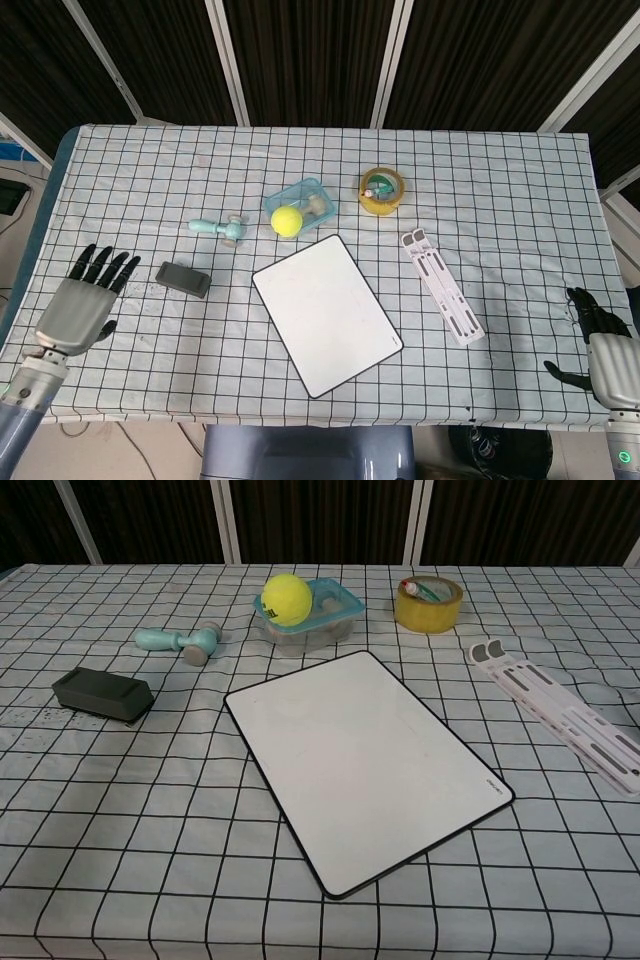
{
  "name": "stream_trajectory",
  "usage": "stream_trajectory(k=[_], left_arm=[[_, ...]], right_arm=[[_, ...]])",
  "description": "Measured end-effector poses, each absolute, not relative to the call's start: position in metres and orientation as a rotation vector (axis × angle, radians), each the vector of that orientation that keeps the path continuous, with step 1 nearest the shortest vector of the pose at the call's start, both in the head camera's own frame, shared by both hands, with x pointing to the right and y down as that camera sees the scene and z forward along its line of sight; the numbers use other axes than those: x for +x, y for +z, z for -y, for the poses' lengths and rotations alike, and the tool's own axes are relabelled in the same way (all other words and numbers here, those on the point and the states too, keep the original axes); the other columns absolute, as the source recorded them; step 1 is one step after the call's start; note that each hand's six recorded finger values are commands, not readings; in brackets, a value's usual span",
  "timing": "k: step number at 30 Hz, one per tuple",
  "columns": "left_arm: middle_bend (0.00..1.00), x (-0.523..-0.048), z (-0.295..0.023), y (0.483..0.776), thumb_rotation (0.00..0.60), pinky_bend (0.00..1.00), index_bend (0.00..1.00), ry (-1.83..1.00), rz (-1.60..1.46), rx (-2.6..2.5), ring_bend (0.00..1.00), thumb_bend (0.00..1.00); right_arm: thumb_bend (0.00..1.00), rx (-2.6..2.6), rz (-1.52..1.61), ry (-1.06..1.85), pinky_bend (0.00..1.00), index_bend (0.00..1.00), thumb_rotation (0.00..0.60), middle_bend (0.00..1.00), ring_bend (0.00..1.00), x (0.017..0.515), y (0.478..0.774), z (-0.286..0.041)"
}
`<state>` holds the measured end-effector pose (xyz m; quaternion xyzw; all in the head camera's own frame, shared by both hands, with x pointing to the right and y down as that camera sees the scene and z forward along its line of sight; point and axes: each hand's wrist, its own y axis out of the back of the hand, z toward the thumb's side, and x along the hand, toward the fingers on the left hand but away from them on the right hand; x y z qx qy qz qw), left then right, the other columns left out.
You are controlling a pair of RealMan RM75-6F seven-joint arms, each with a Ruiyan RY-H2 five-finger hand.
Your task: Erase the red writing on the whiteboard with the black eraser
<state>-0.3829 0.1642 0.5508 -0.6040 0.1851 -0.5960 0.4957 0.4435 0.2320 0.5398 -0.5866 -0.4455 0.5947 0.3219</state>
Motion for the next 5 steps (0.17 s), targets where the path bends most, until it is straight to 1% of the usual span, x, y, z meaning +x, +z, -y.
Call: stream_trajectory(k=[5], left_arm=[[0.07,-0.397,-0.18,0.538,0.6,0.0,0.0,-1.424,-0.51,-1.495,0.0,0.14]], right_arm=[[0.07,-1.543,1.171,1.562,0.21,0.06,0.6,0.1,0.2,0.444,0.54,-0.232]])
